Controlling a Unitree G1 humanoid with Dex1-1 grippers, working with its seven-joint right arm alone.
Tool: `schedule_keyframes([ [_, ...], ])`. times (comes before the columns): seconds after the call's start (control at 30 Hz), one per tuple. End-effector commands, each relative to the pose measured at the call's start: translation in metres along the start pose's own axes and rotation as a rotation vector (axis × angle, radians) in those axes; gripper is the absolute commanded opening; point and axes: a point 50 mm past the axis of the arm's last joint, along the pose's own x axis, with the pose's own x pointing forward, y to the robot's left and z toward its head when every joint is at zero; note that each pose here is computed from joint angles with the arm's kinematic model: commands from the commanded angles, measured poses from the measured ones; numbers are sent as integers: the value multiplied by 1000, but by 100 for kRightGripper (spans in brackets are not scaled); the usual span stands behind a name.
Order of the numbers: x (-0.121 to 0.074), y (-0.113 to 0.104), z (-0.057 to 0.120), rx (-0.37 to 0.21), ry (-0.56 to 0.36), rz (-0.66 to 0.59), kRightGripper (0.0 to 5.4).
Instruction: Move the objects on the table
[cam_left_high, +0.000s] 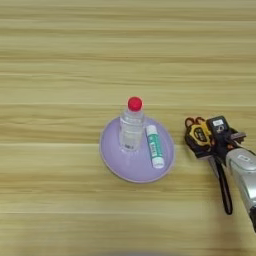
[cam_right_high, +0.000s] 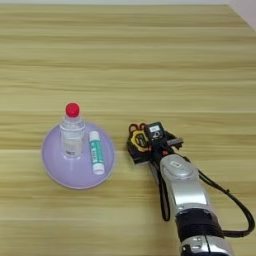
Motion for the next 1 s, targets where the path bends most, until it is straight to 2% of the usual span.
schedule_keyframes([
  [0.03,0,-12,38,-25,-155,-32,535],
  [0.33,-3,-9,47,-3,-220,-9,535],
  [0.77,-16,1,60,-25,-308,127,535],
  [1.0,-20,10,61,-32,-315,187,535],
])
